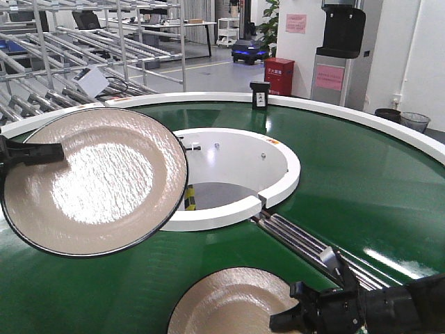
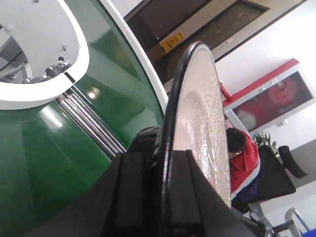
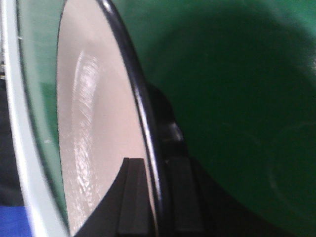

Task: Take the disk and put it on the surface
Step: 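Raise both held plates side by side in front of the robot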

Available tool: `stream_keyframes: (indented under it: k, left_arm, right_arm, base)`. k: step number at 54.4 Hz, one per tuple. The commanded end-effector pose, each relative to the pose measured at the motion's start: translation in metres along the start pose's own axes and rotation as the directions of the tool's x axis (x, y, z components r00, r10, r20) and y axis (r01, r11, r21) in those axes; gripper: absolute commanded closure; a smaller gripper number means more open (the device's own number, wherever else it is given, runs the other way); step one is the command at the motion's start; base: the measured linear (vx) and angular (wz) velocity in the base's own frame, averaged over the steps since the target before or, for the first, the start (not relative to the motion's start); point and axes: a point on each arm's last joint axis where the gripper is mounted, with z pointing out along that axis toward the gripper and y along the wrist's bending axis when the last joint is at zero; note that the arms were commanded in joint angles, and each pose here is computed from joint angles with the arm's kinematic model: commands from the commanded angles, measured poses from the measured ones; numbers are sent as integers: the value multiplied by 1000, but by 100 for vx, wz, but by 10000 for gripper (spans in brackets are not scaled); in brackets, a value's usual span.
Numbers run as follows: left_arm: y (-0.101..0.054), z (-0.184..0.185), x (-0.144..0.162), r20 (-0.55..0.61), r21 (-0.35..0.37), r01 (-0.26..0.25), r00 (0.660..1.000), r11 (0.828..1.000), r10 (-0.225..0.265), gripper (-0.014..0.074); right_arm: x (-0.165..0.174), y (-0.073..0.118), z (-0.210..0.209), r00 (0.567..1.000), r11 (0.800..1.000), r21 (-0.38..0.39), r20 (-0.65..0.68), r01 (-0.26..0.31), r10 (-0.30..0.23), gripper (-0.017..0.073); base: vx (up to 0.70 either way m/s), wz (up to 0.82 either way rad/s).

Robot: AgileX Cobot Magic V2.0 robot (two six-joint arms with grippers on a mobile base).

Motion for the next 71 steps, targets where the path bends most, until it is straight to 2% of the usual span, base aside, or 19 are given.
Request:
stream_keyframes:
  k: [1,8,17,24,29,39,44,53,71]
  left_arm:
    - [-36,-7,-9,78,108,21,996,994,-29,601]
    - [-33,-7,-5,41,75,42,998,996,-45,601]
    - [-32,-7,4,-18,86,75,997,993,-74,599]
    - [-28,-11,26,-37,71,106,994,992,-104,599]
    - [-28,-16,44,-24,49,109,994,993,-108,598]
    - [-38,-21,70,-22,34,93,995,995,-93,598]
    - [-43,-23,73,-14,35,85,996,996,-84,598]
    - [-52,-27,73,1,40,58,998,997,-58,598]
    - [-52,-27,74,-10,34,51,999,998,-51,598]
  right_arm:
    - [-13,44,-32,997,968,-249,83,18,3,570]
    - [-18,64,-68,987,936,-349,158,40,17,568]
    - [-17,90,-124,958,929,-354,288,107,0,568]
    - [-5,109,-161,928,938,-297,366,181,-63,568]
    - [8,122,-181,910,947,-232,399,222,-116,568]
    - [30,146,-198,872,946,-134,443,295,-209,568]
    - [34,152,-203,854,946,-116,473,303,-215,568]
    - [36,155,-205,849,943,-122,481,309,-216,568]
    - [36,155,-205,850,943,-123,480,310,-217,568]
  base:
    - [0,0]
    - [0,0]
    - [0,0]
    - [0,0]
    - [0,0]
    - [0,0]
    - [0,0]
    - [0,0]
    - [0,0]
